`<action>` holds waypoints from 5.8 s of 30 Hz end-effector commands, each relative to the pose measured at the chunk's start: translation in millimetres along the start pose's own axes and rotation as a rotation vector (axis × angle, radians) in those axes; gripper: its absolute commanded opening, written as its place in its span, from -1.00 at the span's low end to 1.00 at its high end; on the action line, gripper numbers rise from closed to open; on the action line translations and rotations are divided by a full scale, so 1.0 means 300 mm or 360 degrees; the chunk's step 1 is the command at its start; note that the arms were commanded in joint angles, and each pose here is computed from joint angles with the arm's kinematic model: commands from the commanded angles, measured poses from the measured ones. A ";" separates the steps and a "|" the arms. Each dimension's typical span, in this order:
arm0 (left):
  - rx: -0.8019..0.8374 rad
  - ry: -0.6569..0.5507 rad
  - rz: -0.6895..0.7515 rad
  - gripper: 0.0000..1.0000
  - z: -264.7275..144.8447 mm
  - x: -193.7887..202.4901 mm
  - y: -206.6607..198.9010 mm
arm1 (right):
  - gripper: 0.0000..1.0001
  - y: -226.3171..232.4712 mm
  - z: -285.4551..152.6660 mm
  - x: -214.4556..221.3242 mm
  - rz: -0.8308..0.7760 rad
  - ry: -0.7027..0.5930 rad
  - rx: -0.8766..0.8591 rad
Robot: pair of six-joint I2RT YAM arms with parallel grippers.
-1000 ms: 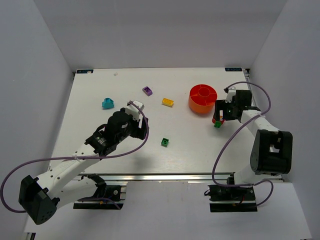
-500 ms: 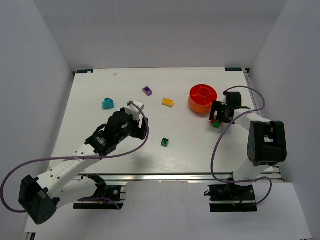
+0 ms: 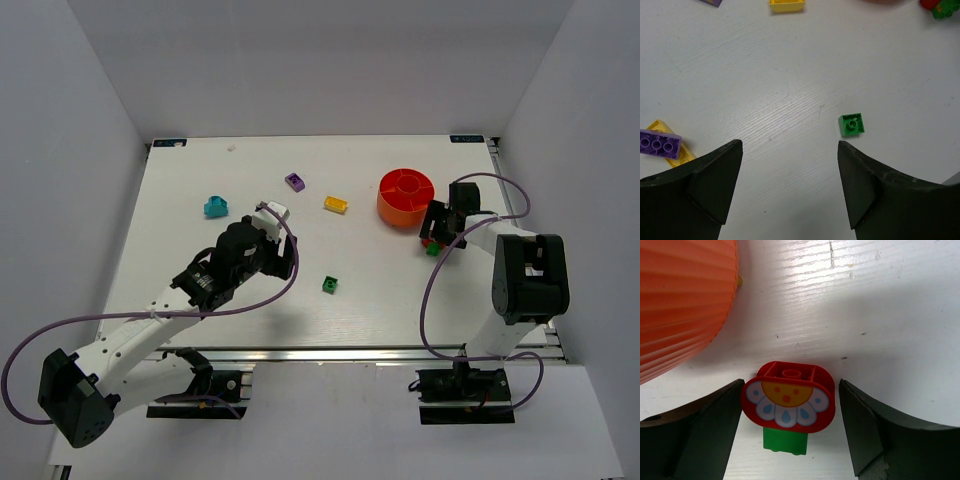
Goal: Sort the legos into containers by color
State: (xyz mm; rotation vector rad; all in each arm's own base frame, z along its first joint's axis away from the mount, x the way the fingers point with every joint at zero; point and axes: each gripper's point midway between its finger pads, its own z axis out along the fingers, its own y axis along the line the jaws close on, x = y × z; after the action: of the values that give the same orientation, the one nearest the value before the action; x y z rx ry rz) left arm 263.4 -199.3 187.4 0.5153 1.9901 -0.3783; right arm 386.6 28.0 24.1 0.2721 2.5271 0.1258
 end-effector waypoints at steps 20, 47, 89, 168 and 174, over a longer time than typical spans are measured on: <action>0.0837 -0.0166 -0.0117 0.75 -0.052 -0.089 -0.317 | -1.00 0.157 -0.281 -0.067 -0.0341 -0.0203 -0.0512; 0.0634 -0.1053 -0.0753 0.77 0.291 -0.502 -0.571 | -1.00 0.601 -0.769 -0.336 0.0343 -0.0634 -0.1402; 0.0291 -0.0959 -0.0735 -0.76 0.419 -0.496 -0.534 | -1.00 0.591 -0.780 -0.314 0.0418 -0.0699 -0.1410; 0.0451 -0.0753 -0.0596 -1.00 0.385 -0.421 -0.490 | -1.00 0.424 -0.731 -0.451 0.0019 -0.1123 -0.1056; 0.0554 -0.0614 -0.0578 -1.00 0.407 -0.423 -0.461 | -1.00 0.381 -0.648 -0.506 -0.0110 -0.1020 -0.0927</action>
State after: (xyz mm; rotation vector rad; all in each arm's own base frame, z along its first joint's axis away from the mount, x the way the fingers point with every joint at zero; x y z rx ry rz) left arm 344.2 -401.7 226.1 0.2082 1.6444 -0.9092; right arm 398.0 107.1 264.1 0.0912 1.7976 0.7026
